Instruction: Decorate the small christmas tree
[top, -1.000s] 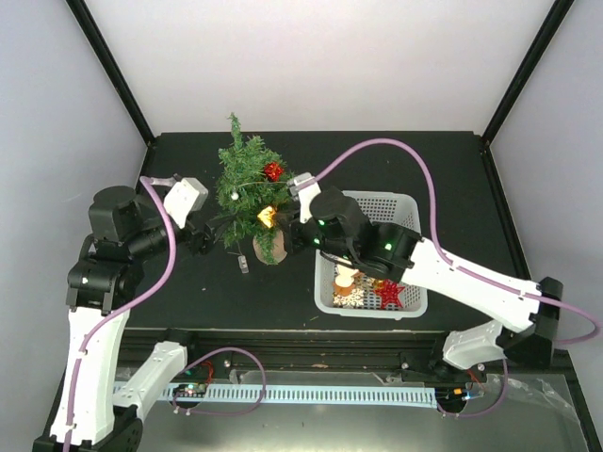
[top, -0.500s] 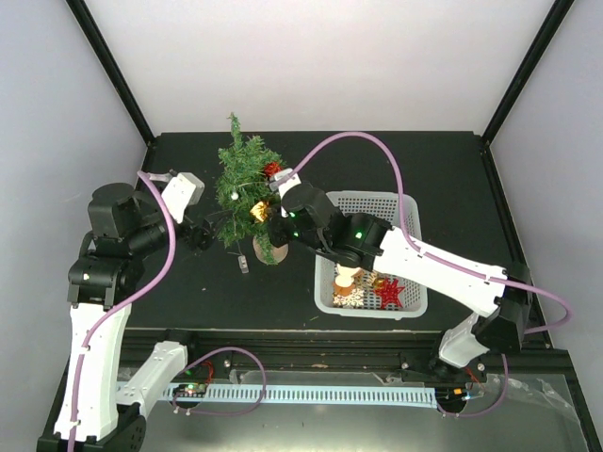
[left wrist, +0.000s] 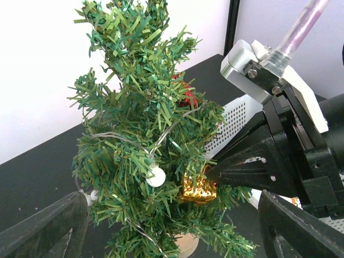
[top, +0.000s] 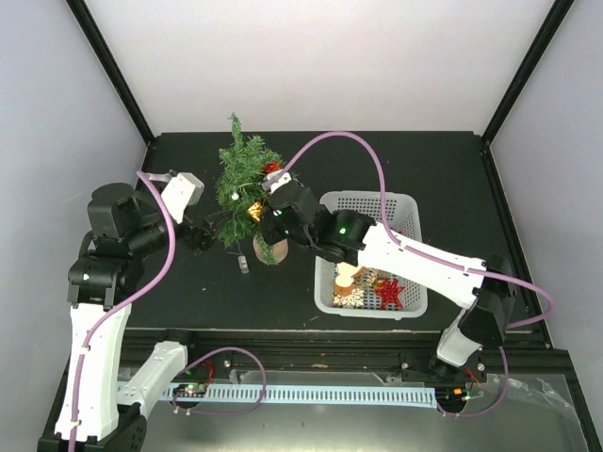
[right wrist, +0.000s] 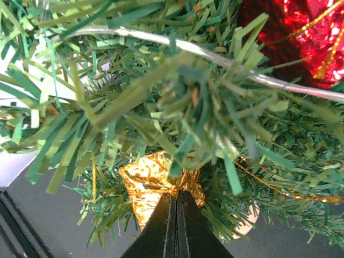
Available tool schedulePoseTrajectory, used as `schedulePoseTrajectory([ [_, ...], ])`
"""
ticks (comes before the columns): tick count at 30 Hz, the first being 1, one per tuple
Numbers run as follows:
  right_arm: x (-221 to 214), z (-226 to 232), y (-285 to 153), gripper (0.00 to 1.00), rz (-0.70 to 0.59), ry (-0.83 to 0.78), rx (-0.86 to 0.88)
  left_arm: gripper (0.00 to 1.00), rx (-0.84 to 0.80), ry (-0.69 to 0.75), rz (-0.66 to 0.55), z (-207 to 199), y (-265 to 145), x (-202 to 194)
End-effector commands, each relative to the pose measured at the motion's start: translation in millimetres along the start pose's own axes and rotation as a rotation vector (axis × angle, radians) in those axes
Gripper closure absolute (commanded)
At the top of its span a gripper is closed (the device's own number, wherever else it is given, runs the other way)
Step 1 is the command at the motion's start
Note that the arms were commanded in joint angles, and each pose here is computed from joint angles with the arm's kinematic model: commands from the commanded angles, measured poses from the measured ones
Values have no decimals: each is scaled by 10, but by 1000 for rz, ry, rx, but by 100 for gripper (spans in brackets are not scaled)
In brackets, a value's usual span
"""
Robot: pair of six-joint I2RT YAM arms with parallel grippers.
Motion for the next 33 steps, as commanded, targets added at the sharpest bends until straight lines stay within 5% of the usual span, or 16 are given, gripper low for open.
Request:
schedulePoseTrajectory([
  [1, 98, -58, -68, 99, -43, 31, -44, 13, -10, -8, -22, -11, -25, 37],
  [6, 109, -79, -80, 98, -51, 41, -52, 12, -11, -12, -22, -11, -27, 22],
  [21, 272, -72, -397, 58, -102, 65, 4, 12, -1, -15, -24, 15, -29, 6],
  [33, 239, -297, -948, 55, -156, 95, -45, 10, 42, 5, 3, 83, -14, -24],
])
Point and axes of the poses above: each gripper's point midway between its finger pads, its own y axis out along the fingers, its own z axis along the line the jaws close on, x = y × z, the point moved 8 cm from there along -y, back along the fingers, and after that the axes turned 6 degrees about -y, right-handed, at the moved point
